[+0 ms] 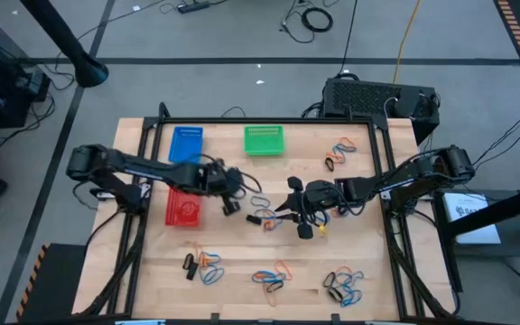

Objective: Sort rubber bands into baskets
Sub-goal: Put the blue rubber band into the blue bin

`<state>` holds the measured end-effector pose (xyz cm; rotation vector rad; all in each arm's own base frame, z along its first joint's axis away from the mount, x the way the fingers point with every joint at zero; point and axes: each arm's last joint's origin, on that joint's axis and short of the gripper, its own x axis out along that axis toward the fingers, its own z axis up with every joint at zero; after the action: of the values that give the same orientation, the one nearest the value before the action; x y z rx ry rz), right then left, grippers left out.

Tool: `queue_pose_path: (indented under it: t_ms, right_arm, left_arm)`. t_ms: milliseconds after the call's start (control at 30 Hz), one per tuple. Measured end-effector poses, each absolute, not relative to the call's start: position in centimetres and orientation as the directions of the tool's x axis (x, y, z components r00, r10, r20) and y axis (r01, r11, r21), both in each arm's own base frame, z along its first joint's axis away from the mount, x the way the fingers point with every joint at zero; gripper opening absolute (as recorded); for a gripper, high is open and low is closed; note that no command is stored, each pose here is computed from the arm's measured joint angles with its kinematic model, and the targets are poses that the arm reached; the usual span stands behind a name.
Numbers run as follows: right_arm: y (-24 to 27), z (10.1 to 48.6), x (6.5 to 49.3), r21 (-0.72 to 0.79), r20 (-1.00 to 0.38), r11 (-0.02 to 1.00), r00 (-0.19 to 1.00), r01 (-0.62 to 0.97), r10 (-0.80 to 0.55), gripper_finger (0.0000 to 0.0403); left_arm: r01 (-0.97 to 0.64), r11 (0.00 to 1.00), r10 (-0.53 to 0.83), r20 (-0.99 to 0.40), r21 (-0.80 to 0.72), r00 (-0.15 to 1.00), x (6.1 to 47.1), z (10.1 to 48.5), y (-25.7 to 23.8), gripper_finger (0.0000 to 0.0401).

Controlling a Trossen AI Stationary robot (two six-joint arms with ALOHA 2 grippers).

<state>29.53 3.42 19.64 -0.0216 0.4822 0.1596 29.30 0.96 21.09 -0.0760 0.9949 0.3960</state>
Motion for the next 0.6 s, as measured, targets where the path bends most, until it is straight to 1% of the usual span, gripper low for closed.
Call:
queue_pose_path:
  t_ms: [133,233,300,367,433,500,600]
  right_arm:
    - [3.2,19.7,29.6,-0.047,-0.459,0.982,0.877,-0.182,0.141,0.0091]
    - [2.9,19.8,29.6,-0.063,-0.451,0.982,0.883,-0.178,0.131,0.0091]
    - [2.6,19.8,29.7,-0.074,-0.444,0.982,0.887,-0.173,0.123,0.0091]
    - [2.3,19.8,29.7,-0.107,-0.446,0.978,0.888,-0.178,0.113,0.0091]
    - [1.9,19.8,29.8,-0.17,-0.446,0.966,0.889,-0.194,0.1,0.0091]
    - [1.4,19.8,29.8,-0.233,-0.445,0.95,0.891,-0.207,0.085,0.0091]
    - [0.5,19.8,29.8,-0.274,-0.446,0.941,0.893,-0.197,0.057,0.0091]
  left_arm:
    - [-0.46,0.866,0.381,-0.856,0.197,0.35,27.0,22.0,3.8,0.0012]
    - [-0.544,0.791,0.461,-0.856,0.278,0.233,25.5,22.2,6.5,0.0012]
    - [-0.569,0.742,0.508,-0.852,0.354,0.131,24.4,22.1,8.1,0.0012]
    - [-0.602,0.68,0.557,-0.829,0.417,0.055,23.5,22.2,9.8,0.0012]
    - [-0.636,0.631,0.569,-0.822,0.445,-0.01,22.5,22.2,11.4,0.0012]
    - [-0.675,0.589,0.562,-0.825,0.444,-0.053,21.7,22.2,12.6,0.0012]
    - [-0.711,0.542,0.551,-0.829,0.448,-0.102,20.6,21.6,14.0,0.0012]
